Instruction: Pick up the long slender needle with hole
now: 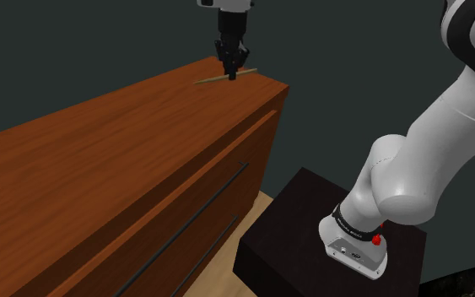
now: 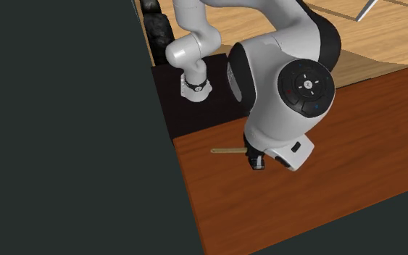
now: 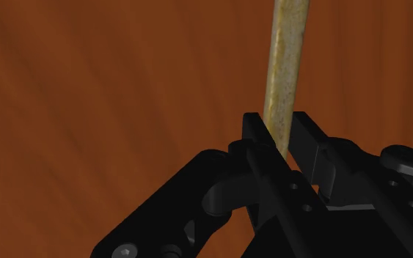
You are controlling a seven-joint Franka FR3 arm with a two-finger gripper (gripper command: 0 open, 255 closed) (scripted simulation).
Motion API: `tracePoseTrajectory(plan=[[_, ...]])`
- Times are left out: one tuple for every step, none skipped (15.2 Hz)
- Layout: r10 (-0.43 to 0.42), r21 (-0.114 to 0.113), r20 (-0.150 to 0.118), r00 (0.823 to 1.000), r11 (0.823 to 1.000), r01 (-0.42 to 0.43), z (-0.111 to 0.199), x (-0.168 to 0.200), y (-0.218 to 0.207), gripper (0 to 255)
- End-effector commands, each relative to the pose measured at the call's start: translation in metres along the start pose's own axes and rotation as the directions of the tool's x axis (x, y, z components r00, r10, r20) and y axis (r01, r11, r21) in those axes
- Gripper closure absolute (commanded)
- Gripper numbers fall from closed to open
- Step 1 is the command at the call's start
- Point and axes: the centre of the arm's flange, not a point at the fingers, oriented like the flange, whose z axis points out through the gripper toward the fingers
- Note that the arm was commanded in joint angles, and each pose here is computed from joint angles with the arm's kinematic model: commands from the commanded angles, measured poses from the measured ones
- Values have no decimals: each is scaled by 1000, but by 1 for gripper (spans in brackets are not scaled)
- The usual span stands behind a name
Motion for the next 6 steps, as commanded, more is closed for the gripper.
tracePoseTrajectory(plan=[[0,0,0,1000,1000,0,-11,0,-1,255],[0,0,0,1000,1000,0,-16,0,-2,255],[0,0,0,1000,1000,0,-21,0,-2,255],[0,0,0,1000,1000,0,-26,0,-3,255],[0,0,0,1000,1000,0,-27,0,-3,255],[0,0,0,1000,1000,0,-27,0,-3,255]])
